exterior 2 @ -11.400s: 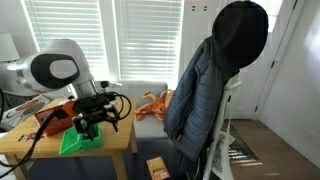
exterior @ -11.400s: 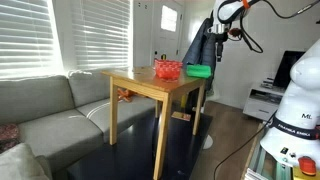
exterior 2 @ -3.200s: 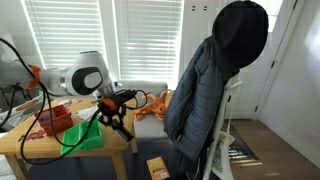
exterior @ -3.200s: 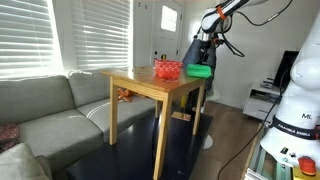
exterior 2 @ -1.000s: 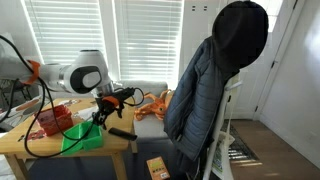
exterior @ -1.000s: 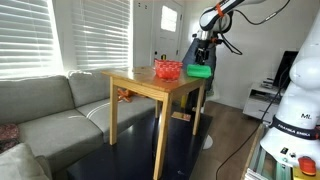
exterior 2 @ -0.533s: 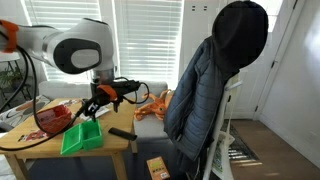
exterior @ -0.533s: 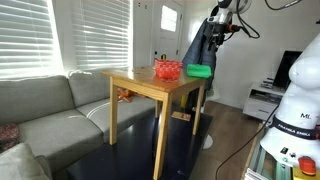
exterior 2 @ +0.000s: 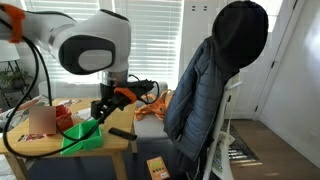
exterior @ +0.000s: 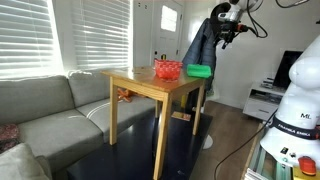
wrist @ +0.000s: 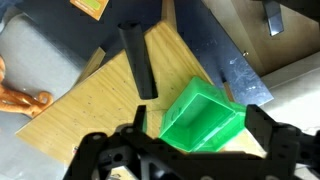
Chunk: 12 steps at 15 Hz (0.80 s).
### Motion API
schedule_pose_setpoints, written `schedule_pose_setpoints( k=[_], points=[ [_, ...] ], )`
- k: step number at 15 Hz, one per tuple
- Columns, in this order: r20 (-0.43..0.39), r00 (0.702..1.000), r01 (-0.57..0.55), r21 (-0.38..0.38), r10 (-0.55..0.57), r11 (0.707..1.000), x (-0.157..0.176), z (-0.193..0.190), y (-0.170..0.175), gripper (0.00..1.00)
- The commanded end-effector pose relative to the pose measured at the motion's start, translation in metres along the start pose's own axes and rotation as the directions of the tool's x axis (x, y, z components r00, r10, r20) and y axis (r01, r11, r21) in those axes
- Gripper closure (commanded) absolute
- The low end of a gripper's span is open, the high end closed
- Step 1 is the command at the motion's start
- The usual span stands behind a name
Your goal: Place the remote on the table, then turn it around
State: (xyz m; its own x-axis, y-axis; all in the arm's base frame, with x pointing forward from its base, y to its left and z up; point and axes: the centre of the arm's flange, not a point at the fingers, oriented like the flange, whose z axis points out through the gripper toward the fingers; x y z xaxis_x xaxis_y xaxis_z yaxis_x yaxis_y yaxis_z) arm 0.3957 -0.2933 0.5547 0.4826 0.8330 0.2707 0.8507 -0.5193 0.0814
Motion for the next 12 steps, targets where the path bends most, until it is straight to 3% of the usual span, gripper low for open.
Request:
schedule_pose_setpoints(
  k=[1, 9, 11, 12],
  points=[
    [-0.118, 0.982, 0.155, 0.031, -0.15, 0.987, -0.037, 0.024, 0.03, 0.0],
    [-0.341, 0.885, 0.357, 0.056, -0.318, 0.933, -0.09, 0.118, 0.072, 0.0],
    [-0.398, 0.881, 0.299, 0.05, -0.255, 0.953, -0.102, 0.132, 0.085, 0.0],
    [-0.346, 0.898, 0.307, 0.05, -0.272, 0.95, -0.086, 0.129, 0.052, 0.0]
  ],
)
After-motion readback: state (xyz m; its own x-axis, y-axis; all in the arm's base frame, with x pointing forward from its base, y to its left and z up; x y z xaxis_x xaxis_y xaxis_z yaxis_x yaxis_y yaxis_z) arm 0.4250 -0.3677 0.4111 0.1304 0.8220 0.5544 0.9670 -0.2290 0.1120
